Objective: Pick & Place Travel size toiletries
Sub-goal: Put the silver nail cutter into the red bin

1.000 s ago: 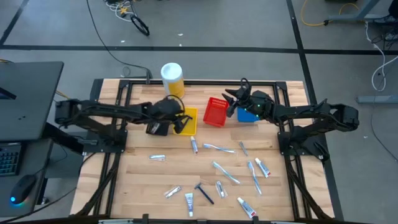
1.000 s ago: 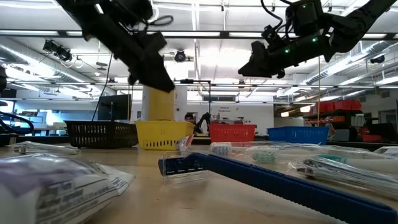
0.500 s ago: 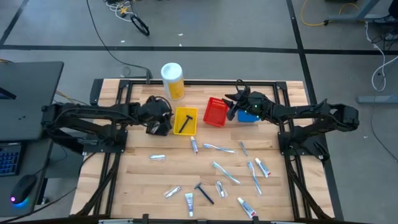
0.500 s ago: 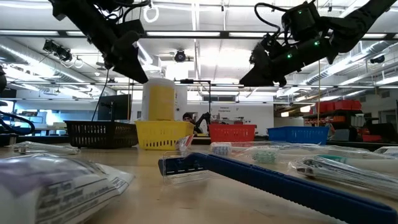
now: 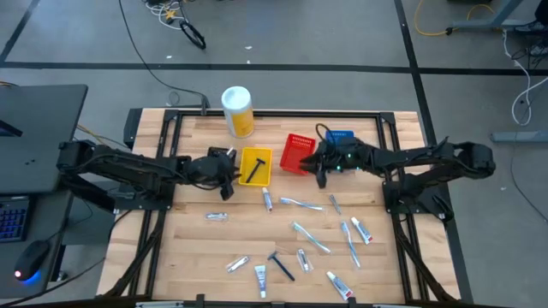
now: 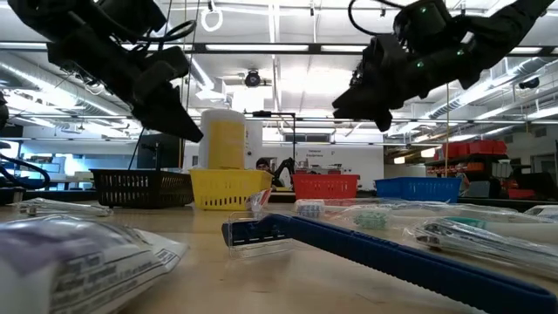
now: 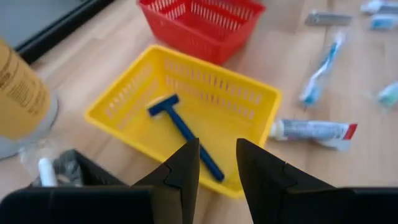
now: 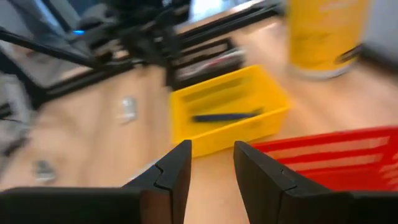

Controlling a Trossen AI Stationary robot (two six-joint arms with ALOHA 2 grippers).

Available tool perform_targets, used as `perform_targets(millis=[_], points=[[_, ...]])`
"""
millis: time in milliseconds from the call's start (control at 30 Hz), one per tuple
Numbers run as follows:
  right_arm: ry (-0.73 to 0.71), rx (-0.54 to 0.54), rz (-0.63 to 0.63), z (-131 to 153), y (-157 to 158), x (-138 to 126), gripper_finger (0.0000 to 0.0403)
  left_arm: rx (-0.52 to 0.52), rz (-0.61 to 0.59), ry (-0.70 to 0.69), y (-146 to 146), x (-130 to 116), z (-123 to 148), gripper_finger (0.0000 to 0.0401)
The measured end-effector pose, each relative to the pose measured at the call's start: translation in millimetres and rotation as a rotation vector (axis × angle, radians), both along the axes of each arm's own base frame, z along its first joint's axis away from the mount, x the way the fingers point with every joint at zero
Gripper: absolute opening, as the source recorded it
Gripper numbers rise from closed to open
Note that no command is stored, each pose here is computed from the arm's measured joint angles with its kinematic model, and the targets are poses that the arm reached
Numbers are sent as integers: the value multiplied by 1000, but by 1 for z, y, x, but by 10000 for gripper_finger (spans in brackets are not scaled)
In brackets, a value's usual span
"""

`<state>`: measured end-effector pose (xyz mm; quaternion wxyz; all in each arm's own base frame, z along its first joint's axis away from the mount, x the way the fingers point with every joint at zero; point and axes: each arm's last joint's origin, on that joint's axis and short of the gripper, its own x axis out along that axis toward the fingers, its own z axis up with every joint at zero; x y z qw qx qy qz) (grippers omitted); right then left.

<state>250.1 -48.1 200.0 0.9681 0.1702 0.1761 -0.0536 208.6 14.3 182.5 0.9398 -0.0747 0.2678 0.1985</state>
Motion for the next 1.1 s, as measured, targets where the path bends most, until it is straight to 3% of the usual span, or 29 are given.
perform_targets(millis=[400, 533, 633, 767, 1000, 1100], points=[[19, 71, 30, -2, 82, 2, 130, 72, -39, -110, 0, 7, 12, 113], [153, 66, 56, -12, 90, -7, 130, 90, -50, -101, 0, 7, 12, 113], [278, 141, -3, -17, 89, -19, 130, 86, -48, -102, 0, 7, 12, 113], [357, 160, -34, -11, 85, -37, 130, 89, -50, -100, 0, 7, 12, 113], [679, 272, -296, -27, 77, -72, 130, 93, -52, -98, 0, 7, 12, 113], [741, 314, -305, -37, 79, -73, 130, 93, -52, -98, 0, 7, 12, 113]])
